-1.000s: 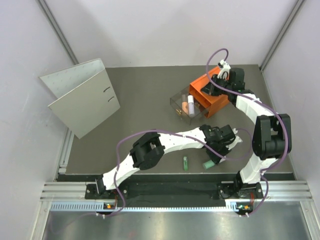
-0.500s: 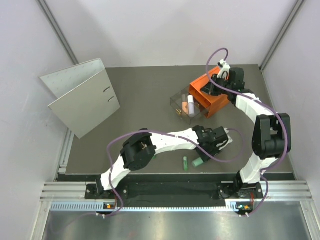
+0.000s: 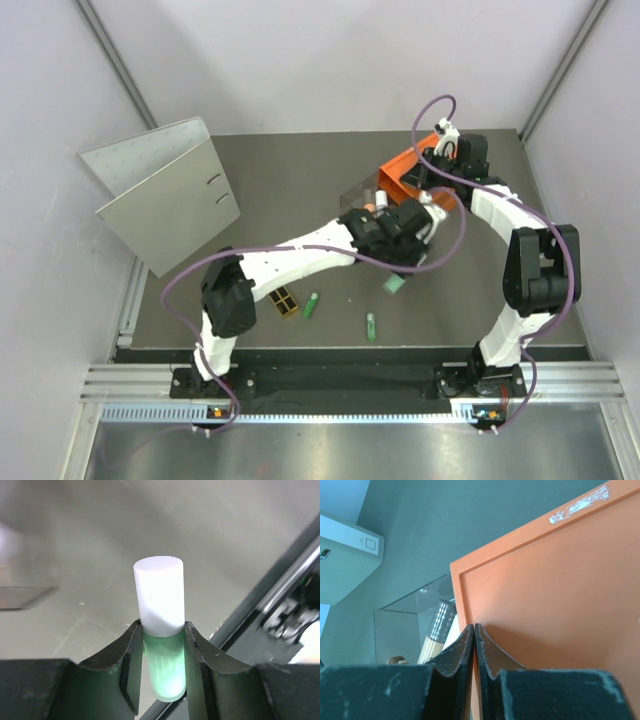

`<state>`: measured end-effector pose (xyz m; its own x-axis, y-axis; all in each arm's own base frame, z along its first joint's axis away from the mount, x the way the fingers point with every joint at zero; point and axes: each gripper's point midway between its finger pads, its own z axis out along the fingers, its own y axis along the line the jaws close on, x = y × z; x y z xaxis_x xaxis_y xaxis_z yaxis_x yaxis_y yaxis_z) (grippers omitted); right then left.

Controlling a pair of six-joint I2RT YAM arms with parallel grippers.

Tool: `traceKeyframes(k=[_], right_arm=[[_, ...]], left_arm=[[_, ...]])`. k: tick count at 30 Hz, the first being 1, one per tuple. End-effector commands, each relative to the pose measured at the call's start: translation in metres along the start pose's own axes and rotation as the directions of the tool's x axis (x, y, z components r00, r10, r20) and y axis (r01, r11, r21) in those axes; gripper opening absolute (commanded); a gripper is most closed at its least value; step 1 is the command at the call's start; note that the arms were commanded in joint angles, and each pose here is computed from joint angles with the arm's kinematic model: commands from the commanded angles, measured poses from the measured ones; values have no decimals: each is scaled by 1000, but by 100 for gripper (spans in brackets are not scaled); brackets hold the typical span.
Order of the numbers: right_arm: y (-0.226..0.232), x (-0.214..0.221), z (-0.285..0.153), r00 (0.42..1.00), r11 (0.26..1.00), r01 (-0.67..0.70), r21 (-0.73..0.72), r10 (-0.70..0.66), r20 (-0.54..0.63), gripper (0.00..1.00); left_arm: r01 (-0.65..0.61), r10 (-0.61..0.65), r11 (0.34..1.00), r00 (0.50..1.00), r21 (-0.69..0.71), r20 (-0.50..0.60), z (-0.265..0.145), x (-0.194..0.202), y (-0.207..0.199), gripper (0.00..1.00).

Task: Organize the makeup

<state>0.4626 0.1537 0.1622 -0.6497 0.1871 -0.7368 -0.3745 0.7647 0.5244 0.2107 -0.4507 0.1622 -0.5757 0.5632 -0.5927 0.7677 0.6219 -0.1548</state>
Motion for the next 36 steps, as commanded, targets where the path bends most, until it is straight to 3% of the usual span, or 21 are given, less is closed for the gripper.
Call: traceKeyframes(k=[1,9,16,20,27,36], right_arm=[[-57,130,-9,909,957,-151,248,233,-345,7],[-57,131,-12,908,957,-144,250,228,-350,7],[-57,131,-12,907,957,-143,251,228,-353,7],[-58,132,-13,908,958,-137,252,223,-355,8],[-58,134,-12,905,958,-138,251,224,-360,8],[-59,135,-13,904,959,-135,251,223,-365,8]], left_arm=[[214,-232,969,959,120,162,-40,-58,28,0],[378,-454,880,847,286,276,-57,-107,78,0],[515,-625,770,728,377,281,-49,-134,106,0],[579,-675,734,678,354,291,-39,-144,120,0],[666,-718,695,619,271,319,-18,-143,143,0],[715,-727,674,597,185,340,8,-130,163,0]])
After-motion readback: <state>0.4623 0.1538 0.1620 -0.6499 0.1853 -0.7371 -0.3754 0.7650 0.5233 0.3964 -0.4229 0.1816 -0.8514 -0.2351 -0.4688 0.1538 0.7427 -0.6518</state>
